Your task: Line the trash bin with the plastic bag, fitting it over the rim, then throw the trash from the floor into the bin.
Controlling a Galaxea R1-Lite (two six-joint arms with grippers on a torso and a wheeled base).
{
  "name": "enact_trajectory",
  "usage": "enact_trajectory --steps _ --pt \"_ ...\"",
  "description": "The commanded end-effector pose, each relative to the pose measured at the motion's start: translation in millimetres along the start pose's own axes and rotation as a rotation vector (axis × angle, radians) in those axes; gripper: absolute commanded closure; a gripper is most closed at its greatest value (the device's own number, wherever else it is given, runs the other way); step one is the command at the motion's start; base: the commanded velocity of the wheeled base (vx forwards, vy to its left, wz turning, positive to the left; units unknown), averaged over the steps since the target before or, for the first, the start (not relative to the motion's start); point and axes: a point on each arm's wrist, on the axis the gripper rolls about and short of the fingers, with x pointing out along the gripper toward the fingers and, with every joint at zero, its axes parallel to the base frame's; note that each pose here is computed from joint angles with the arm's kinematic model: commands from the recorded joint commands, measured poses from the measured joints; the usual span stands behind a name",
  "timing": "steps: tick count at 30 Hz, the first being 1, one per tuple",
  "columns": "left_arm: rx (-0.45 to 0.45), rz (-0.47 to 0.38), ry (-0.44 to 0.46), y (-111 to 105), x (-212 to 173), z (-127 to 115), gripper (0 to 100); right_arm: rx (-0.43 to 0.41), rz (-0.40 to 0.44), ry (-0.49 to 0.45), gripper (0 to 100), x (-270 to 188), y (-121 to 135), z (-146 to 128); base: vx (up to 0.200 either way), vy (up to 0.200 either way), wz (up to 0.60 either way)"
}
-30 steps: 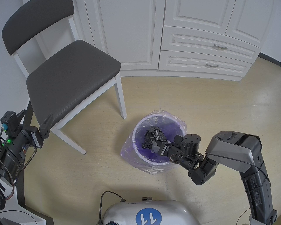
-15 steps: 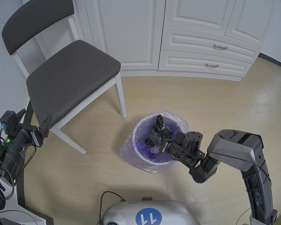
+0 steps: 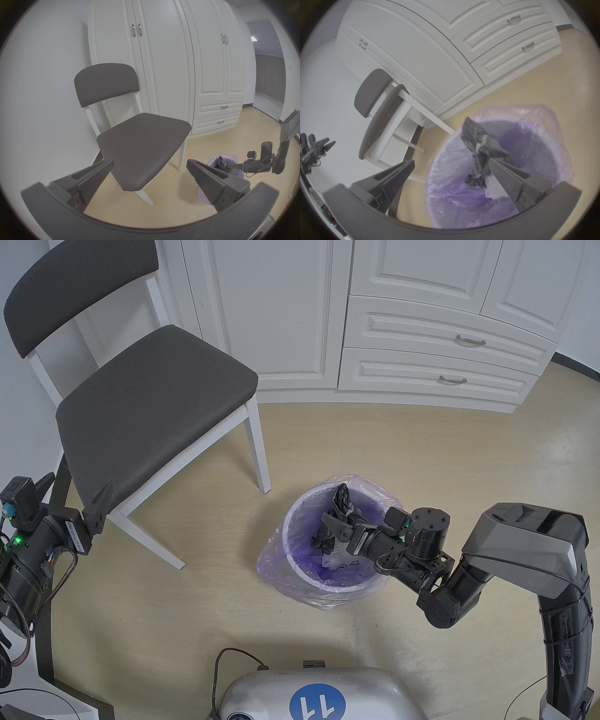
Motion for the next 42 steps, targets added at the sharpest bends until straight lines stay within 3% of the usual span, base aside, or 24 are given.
enact_trajectory --steps 1,11,25,30,34,42 --pt "-0.001 0.001 -0.003 0 0 1 0 -0.007 0.047 -0.043 0 -11 24 25 0.000 0.000 0.00" --pt "-0.001 0.001 -0.004 0 -1 1 0 -0.001 0.020 -0.055 0 6 9 14 0.000 0.000 0.00" --pt "-0.002 0.002 -0.010 1 -2 2 0 -0.013 0.004 -0.079 0 6 2 24 0.000 0.000 0.00" --pt "-0.002 0.002 -0.010 1 -2 2 0 -0.042 -0.032 -0.115 0 0 -10 48 0.000 0.000 0.00" --pt "-0.001 0.002 -0.008 1 -2 1 0 -0.041 -0.120 -0.085 0 -6 -24 81 0.000 0.000 0.00" --pt "0.000 0.000 -0.006 0 -1 1 0 -0.048 -0.259 -0.012 0 -17 -56 111 0.000 0.000 0.00"
